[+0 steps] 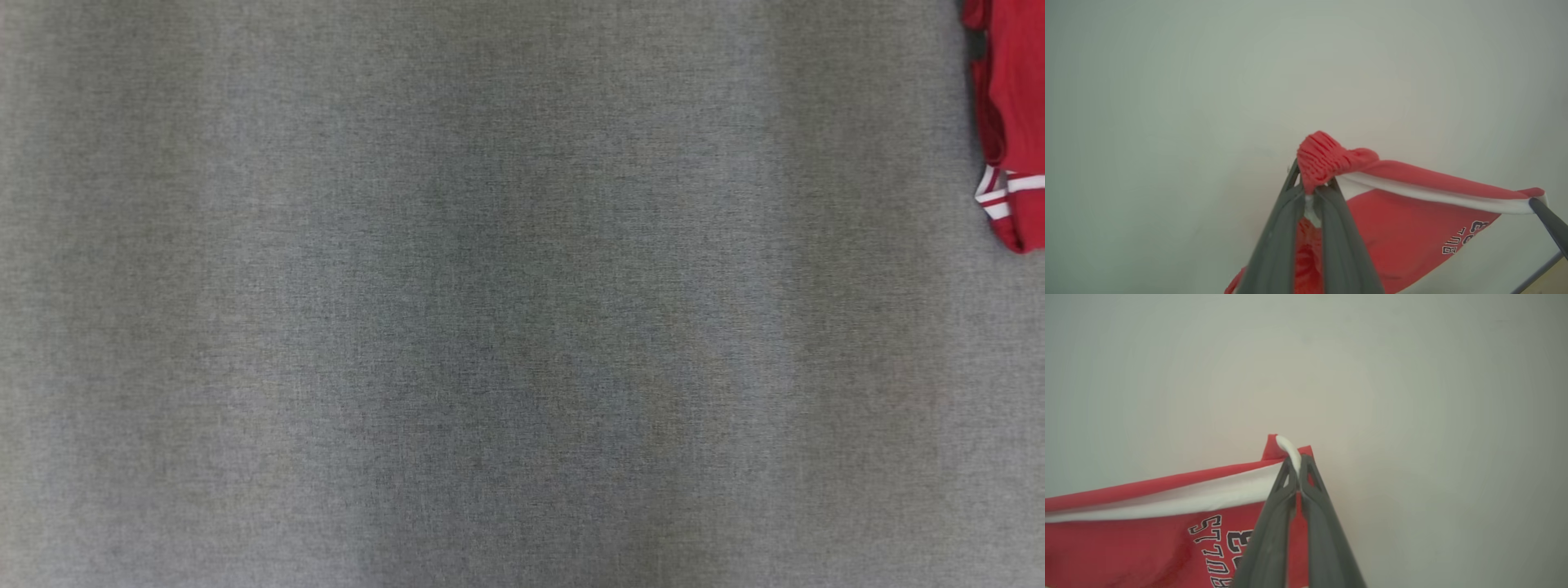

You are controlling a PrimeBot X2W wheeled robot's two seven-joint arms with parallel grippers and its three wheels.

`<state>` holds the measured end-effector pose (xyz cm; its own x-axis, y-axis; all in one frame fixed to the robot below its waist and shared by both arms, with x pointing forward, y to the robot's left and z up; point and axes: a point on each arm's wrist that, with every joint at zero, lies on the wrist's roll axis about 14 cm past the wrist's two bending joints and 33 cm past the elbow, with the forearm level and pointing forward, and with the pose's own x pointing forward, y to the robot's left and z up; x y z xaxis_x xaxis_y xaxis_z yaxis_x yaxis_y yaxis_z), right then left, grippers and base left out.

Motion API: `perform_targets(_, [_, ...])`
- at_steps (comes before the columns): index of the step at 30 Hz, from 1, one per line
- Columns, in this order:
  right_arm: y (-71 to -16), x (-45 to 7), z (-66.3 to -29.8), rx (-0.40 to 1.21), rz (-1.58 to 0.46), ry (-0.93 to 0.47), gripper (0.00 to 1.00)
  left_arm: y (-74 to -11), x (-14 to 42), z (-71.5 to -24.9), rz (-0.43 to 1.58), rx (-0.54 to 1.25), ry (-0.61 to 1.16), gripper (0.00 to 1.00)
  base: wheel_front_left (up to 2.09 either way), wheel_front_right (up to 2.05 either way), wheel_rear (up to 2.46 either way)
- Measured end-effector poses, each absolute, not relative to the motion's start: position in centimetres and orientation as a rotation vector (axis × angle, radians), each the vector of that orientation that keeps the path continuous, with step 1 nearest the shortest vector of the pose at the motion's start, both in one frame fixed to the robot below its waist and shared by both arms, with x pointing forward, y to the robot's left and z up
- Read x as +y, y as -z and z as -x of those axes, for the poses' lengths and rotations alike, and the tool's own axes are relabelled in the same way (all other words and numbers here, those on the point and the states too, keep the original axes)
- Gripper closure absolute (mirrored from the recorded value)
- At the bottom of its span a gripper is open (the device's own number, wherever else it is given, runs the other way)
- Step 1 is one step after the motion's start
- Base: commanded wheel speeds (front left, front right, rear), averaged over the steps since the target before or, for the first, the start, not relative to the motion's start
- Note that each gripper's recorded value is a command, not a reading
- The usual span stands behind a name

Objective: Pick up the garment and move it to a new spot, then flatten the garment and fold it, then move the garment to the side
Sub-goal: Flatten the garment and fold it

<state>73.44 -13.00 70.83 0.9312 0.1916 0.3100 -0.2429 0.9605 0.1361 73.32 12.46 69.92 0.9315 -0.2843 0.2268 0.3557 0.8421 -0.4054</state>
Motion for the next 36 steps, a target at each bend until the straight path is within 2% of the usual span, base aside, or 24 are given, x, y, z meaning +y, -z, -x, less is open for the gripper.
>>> perform_targets(4, [-70.0, -12.8, -72.8, -0.304, -0.167, -0.229, 1.00, -68.4, 11.2, -72.4, 0.444, -0.150, 0.368, 1.00, 0.00, 0.00, 0.00])
perform_targets(7, [-67.2, -12.9, -71.8, -0.268, -0.166, -0.233, 1.00, -65.8, 10.4, -70.9, 0.458, -0.127, 0.384, 1.00, 0.00, 0.00, 0.00])
perform_targets(13, [-63.1, -13.3, -67.9, -0.222, -0.217, -0.258, 1.00, -60.9, 10.4, -66.4, 0.525, -0.076, 0.387, 1.00, 0.00, 0.00, 0.00])
perform_targets(21, [-55.5, -15.6, -59.6, -0.085, -0.285, -0.262, 1.00, -54.0, 10.0, -58.1, 0.617, 0.028, 0.378, 1.00, 0.00, 0.00, 0.00])
perform_targets(22, [-55.5, -15.6, -59.6, -0.085, -0.285, -0.262, 1.00, -54.0, 10.0, -58.1, 0.617, 0.028, 0.378, 1.00, 0.00, 0.00, 0.00])
perform_targets(28, [-49.9, -16.9, -52.0, 0.043, -0.318, -0.244, 1.00, -51.4, 8.3, -51.7, 0.674, 0.086, 0.379, 1.00, 0.00, 0.00, 0.00])
perform_targets(36, [-45.2, -18.2, -43.2, 0.170, -0.388, -0.178, 1.00, -47.4, 7.2, -43.1, 0.549, 0.179, 0.401, 1.00, 0.00, 0.00, 0.00])
